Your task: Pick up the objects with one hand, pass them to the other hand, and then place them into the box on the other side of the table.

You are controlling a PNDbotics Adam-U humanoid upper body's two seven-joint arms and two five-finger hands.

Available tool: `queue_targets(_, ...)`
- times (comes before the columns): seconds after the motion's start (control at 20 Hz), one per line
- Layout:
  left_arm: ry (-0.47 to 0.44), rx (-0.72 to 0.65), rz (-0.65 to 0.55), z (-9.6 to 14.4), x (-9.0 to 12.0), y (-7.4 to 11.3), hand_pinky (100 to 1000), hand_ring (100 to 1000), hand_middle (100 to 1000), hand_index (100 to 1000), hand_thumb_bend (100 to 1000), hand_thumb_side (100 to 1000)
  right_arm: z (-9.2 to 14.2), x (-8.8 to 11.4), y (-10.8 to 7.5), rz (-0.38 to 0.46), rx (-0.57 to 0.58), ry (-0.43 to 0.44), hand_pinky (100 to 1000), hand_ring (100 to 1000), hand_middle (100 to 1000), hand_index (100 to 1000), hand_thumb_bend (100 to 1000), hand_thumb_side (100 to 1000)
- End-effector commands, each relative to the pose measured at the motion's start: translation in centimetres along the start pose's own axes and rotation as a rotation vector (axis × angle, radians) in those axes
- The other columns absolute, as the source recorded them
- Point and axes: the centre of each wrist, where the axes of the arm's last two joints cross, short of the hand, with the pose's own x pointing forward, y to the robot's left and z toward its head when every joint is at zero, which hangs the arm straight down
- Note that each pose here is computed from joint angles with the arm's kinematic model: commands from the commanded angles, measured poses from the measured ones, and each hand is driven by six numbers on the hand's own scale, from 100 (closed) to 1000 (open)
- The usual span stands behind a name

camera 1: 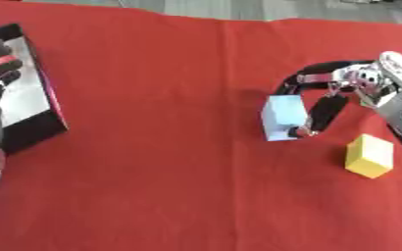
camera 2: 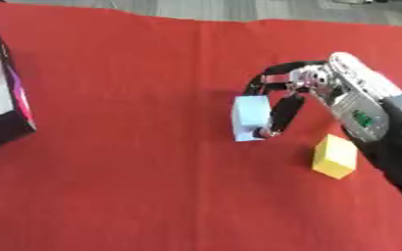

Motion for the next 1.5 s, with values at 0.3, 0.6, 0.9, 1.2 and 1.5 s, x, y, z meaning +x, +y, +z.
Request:
queue_targets(0.3, -0.030, -0.018, 0.002, -0.2, 1.0, -0.2, 840, 729, 733, 785, 194, 954, 0.3, -0.5, -0.6, 0.000, -0.002, 0.019, 959, 883, 831, 888, 417, 190)
queue_targets(0.6, -0.030, -0.021, 0.004, -0.2, 1.0, -0.3, 841, 729, 734, 784, 194, 954, 0.4, -0.5, -0.8, -0.016, -0.010, 0.023, 950, 854, 755, 820, 450, 283)
queue_targets(0.9, -0.032, -0.020, 0.004, -0.3, 1.1, -0.3, 842, 729, 734, 784, 194, 951, 0.7, -0.4, -1.0, -0.059, -0.046, 0.001, 937, 802, 622, 684, 432, 227)
queue_targets(1.2, -0.035, -0.020, 0.003, -0.3, 1.1, -0.3, 843, 730, 734, 783, 195, 949, 0.9, -0.1, -1.1, -0.082, -0.069, -0.008, 906, 733, 557, 616, 400, 100)
queue_targets(1.5, -0.037, -0.020, 0.003, -0.3, 1.2, -0.3, 843, 730, 734, 783, 194, 946, 2.0, 0.7, -1.6, -0.113, -0.111, -0.041, 865, 679, 524, 577, 388, 100)
